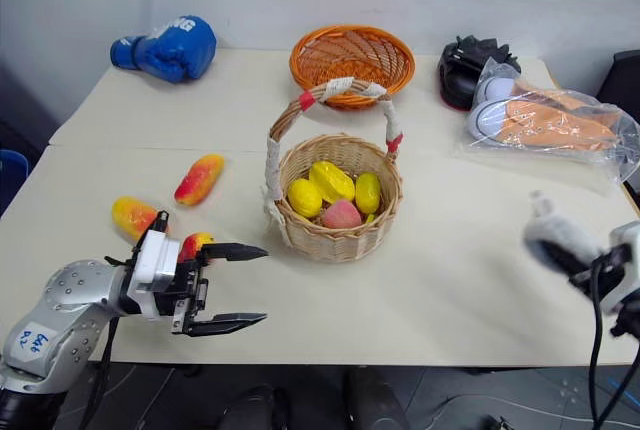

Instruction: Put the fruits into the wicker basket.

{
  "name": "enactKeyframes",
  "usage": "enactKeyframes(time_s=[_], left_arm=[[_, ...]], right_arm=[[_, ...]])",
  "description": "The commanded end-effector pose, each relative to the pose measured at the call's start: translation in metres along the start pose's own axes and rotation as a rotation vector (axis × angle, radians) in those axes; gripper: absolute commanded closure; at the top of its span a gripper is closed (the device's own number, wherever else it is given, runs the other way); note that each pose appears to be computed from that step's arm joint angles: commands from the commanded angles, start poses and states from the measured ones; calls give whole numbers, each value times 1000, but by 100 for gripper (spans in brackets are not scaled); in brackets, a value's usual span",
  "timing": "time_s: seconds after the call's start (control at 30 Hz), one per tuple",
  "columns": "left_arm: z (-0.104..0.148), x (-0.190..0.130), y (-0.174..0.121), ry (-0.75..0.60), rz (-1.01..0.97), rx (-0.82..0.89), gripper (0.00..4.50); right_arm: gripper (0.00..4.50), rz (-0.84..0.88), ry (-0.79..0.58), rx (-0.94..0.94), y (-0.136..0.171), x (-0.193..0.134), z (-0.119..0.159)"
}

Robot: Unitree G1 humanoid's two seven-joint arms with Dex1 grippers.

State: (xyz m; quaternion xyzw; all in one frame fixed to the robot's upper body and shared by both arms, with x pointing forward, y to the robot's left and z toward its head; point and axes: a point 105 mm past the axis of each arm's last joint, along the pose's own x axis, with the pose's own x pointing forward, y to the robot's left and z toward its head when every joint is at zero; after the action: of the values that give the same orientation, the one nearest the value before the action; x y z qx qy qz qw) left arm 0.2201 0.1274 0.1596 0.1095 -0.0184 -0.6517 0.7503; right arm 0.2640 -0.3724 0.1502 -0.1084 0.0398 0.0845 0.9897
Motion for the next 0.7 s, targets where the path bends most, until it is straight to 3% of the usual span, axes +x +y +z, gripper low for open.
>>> enactKeyframes(time_s=[0.03, 0.07, 0.17, 0.33, 0.4, 0.53, 0.6, 0.7], left_arm=[[-2, -2, 7, 19, 11, 18, 0], [-5, -3, 9, 27, 14, 19, 0], [-9, -7, 15, 34, 48, 25, 0], [-10, -20, 24, 78, 107, 71, 0], [-13, -39, 37, 105, 204, 75, 0], [-16, -72, 41, 134, 303, 72, 0], [-17, -89, 45, 115, 426, 75, 0], [-22, -125, 42, 109, 628, 55, 0]], right_arm=[[333, -8, 38, -129, -8, 20, -15], [333, -19, 36, -98, -10, 25, -20], [252, -54, 14, -86, -17, 35, -23], [69, -111, -61, -154, -24, 20, -11], [4, -62, -96, -233, -11, 8, -3], [4, -25, -262, -342, 10, -6, 33], [4, 9, -282, -358, 24, -2, 40], [4, 204, -390, -329, 73, 3, 60]])
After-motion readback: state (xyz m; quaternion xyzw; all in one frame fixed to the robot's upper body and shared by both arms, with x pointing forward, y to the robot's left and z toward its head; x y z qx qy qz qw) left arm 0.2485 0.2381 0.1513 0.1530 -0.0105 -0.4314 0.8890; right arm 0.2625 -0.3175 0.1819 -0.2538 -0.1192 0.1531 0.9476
